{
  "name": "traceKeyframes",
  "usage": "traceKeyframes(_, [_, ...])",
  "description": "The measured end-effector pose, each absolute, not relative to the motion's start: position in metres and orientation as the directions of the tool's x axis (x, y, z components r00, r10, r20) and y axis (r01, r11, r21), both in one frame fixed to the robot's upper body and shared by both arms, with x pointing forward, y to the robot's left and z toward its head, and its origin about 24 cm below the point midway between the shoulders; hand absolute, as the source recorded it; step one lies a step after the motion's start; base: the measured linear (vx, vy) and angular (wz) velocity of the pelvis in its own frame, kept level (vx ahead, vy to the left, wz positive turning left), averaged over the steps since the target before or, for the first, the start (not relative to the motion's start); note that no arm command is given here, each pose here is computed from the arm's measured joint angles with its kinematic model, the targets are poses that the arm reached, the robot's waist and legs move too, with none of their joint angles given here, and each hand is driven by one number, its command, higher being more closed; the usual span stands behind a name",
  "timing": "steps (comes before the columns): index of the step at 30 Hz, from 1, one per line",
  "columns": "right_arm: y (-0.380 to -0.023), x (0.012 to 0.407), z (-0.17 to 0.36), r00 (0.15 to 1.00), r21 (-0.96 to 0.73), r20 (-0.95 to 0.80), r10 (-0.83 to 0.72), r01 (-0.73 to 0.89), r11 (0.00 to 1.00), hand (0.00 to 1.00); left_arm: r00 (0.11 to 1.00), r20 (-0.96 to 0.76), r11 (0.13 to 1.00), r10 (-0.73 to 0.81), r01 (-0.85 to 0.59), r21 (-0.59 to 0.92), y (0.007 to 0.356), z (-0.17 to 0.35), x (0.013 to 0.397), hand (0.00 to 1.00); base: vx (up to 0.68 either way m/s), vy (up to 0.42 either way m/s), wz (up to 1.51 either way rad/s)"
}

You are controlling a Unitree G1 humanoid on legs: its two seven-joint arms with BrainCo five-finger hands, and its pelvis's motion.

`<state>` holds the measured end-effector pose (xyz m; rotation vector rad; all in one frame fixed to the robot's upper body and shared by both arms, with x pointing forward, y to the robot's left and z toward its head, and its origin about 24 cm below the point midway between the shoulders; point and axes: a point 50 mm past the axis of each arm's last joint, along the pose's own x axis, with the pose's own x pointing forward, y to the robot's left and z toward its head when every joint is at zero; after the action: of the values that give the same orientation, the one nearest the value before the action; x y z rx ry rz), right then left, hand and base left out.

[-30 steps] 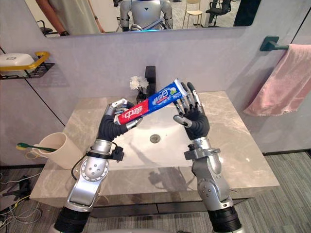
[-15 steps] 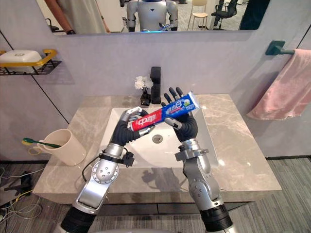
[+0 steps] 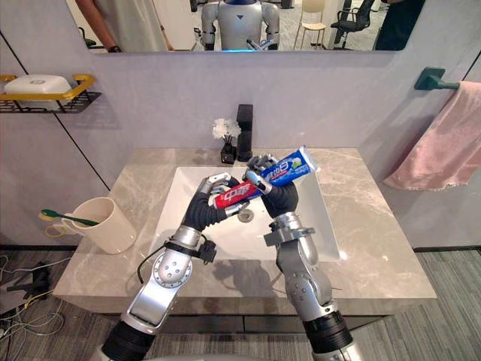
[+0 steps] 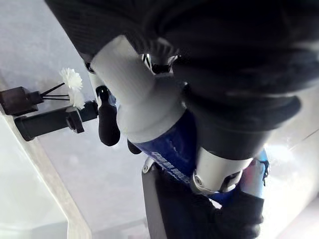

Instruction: Organize washtable

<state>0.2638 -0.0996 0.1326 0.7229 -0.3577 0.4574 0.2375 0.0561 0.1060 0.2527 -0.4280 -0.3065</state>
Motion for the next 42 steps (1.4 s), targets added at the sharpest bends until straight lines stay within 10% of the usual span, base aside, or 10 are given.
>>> traceKeyframes(11, [-0.095,0.263,0.133,0.842,0.567,0.466,0.272,-0.52,0.638,1.0,0.87,0.359,0.926,-0.337,0.238,0.292,0.056,0.104,0.238,1.0,0.0,0.0,0.0])
traceKeyframes(12, [-0.095,0.263,0.133,0.842,0.567,0.466,0.272,-0.521,0.638,1.0,0.87,0.36,0.927,-0.336,0.237,0.292,0.056,0.104,0.238,0.0,0.0,0.0,0.0])
traceKeyframes(42, [-0.136,0.261,0.155,0.817,0.477,0.559,0.141,-0.457,0.751,1.0,0.649,0.76,0.979,0.039,-0.176,0.1,0.152,0.19,0.182,0.0,0.0,0.001,0.02])
